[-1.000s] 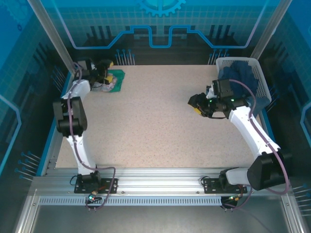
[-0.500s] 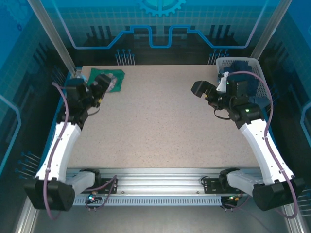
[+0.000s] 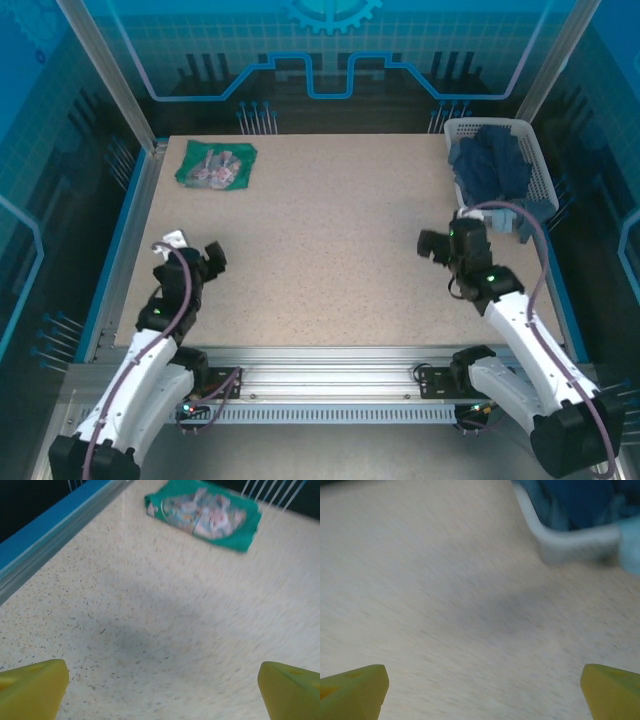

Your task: Fold and stack the t-shirts

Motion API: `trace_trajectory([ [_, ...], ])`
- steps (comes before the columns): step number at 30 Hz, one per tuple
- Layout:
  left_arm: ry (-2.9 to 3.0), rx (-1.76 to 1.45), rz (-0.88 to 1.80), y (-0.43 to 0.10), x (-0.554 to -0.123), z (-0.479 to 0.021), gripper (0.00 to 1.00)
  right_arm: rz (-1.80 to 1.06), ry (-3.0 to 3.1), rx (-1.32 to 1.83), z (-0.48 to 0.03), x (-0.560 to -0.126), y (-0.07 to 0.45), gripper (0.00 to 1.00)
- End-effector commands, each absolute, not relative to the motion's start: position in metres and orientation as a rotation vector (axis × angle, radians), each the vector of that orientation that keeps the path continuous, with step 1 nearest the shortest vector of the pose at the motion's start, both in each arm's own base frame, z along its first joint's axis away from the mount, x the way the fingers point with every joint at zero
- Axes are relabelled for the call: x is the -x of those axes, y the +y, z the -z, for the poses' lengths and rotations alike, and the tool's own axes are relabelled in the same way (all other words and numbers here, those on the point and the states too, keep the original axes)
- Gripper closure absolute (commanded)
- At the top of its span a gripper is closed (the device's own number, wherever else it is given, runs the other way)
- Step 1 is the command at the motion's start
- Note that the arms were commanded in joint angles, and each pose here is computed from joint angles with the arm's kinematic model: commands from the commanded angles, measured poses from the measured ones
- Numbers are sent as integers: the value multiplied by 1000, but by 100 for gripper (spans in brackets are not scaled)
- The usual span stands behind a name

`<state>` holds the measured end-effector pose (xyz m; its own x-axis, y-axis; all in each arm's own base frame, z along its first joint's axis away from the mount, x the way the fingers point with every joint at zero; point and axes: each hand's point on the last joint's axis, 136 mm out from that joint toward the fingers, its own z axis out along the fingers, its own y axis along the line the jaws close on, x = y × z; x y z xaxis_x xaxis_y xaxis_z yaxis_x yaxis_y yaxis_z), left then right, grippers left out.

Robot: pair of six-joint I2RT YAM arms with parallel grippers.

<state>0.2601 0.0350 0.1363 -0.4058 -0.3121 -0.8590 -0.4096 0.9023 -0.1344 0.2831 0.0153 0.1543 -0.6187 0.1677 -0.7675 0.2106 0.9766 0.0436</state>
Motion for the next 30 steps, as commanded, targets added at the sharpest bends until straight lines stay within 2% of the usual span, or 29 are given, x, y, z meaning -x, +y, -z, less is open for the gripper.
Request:
trace_trajectory([
  [1, 1827, 313, -126, 25, -287, -161, 1, 281, 2058, -136, -160, -304, -3, 0],
  [6, 1864, 310, -112, 20, -317, -128, 1, 210, 2026, -189, -120, -318, -11, 0],
  [14, 1815, 291, -117, 32, -380, -127, 1, 122, 1922, -89, -125, -368, 1, 0],
  [16, 1802, 352, -110, 42, -379, -117, 1, 133, 1922, -40, -125, -377, 3, 0],
  [24, 1807, 264, -44, 28, -376, -99, 1, 60, 1896, -18, -101, -388, 2, 0],
  [30, 1865, 214, -24, 20, -393, -97, 1, 68, 1954, 21, -95, -395, 9, 0],
])
